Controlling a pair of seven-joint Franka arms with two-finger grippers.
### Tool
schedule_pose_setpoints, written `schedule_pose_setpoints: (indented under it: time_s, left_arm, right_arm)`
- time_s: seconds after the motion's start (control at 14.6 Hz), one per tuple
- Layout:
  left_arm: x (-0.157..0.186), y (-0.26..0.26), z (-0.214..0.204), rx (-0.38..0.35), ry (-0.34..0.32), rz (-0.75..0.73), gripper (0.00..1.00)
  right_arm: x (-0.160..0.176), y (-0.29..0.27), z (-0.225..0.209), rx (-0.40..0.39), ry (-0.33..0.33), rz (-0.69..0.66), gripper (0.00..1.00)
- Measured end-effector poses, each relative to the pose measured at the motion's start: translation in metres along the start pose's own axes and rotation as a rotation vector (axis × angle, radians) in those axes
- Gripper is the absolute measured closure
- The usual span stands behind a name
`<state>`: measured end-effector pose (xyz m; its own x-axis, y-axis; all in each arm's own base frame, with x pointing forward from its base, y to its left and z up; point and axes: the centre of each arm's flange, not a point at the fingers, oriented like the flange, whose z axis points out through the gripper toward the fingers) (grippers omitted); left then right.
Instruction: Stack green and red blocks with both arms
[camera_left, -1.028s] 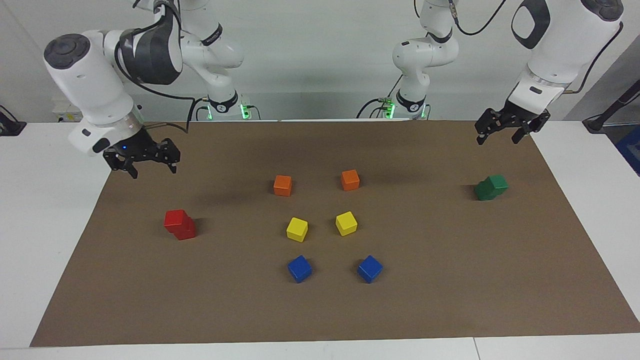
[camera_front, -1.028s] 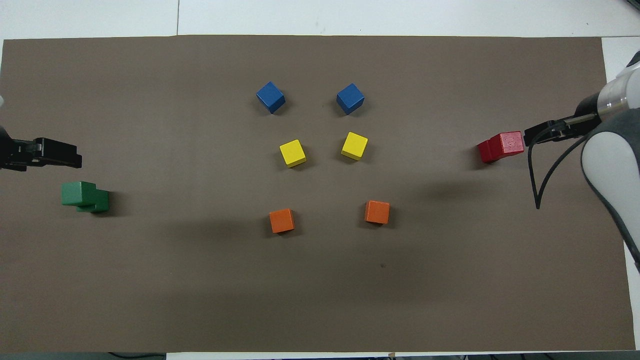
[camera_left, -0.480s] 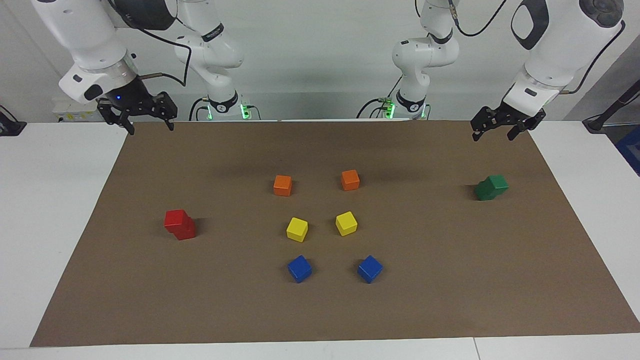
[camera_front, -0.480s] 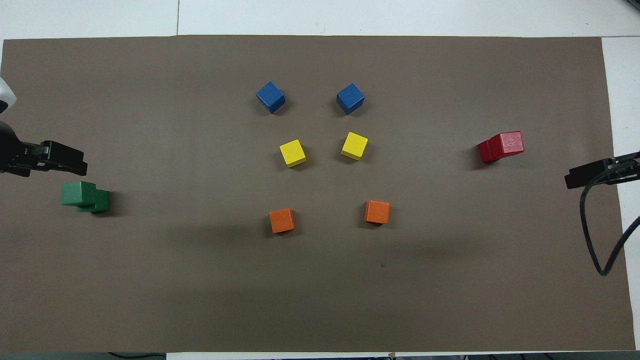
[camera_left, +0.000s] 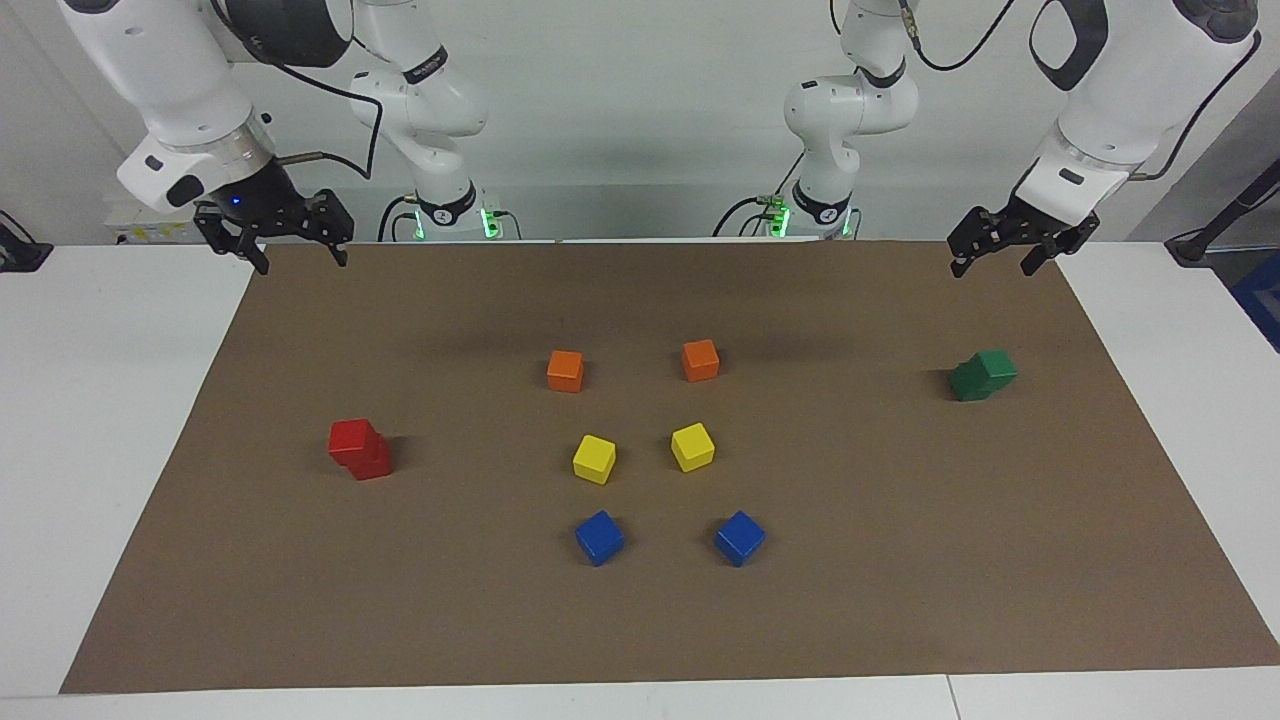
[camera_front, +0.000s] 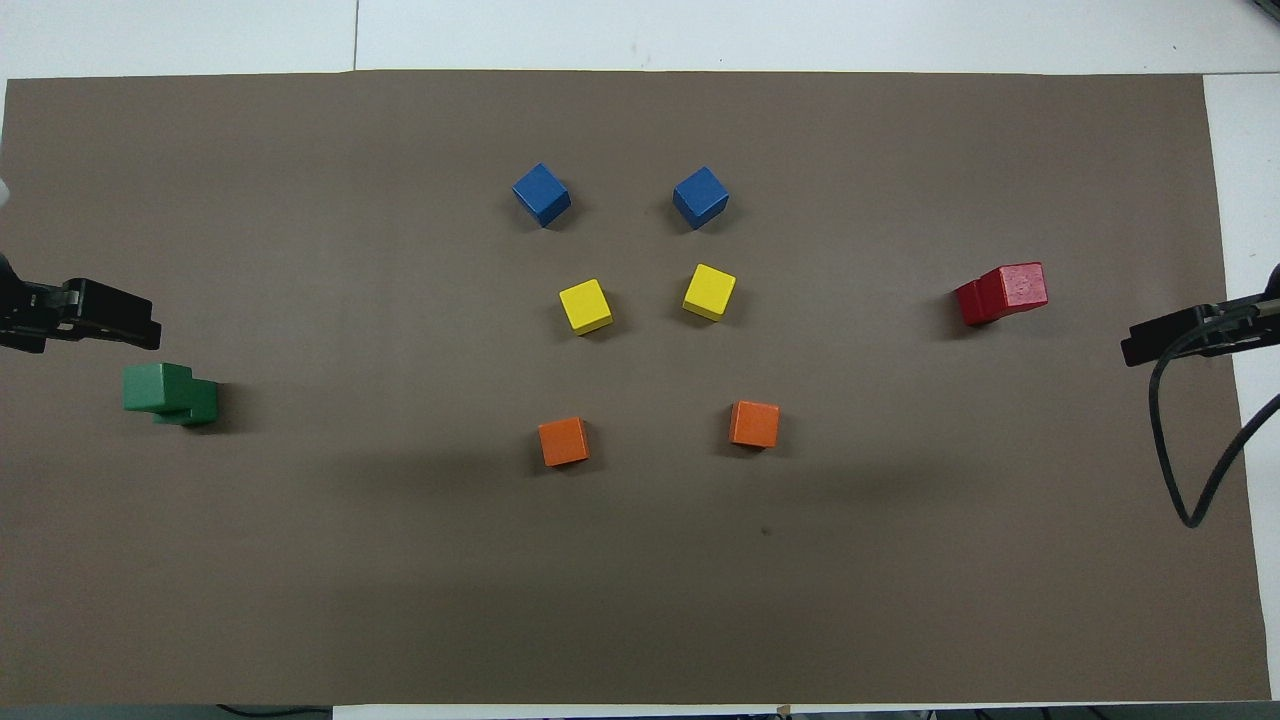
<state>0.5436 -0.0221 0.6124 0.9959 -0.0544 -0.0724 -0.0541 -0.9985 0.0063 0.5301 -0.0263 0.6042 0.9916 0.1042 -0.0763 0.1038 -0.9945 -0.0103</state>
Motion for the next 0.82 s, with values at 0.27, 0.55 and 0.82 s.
schedule_pose_setpoints:
  time_s: [0.27, 0.55, 0.82]
  left_arm:
    - [0.0000, -0.0003, -0.0039, 0.000, 0.008, 0.000, 0.00]
    - [0.0000, -0.0003, -0.0050, 0.000, 0.011, 0.000, 0.00]
    - [0.0001, -0.0005, -0.0051, 0.000, 0.012, -0.001, 0.00]
  right_arm:
    - [0.0016, 0.0004, -0.0003, 0.000, 0.001, 0.000, 0.00]
    - [0.0016, 0.0006, -0.0014, 0.000, 0.003, 0.000, 0.00]
    - [0.0016, 0.0006, -0.0014, 0.000, 0.004, 0.001, 0.00]
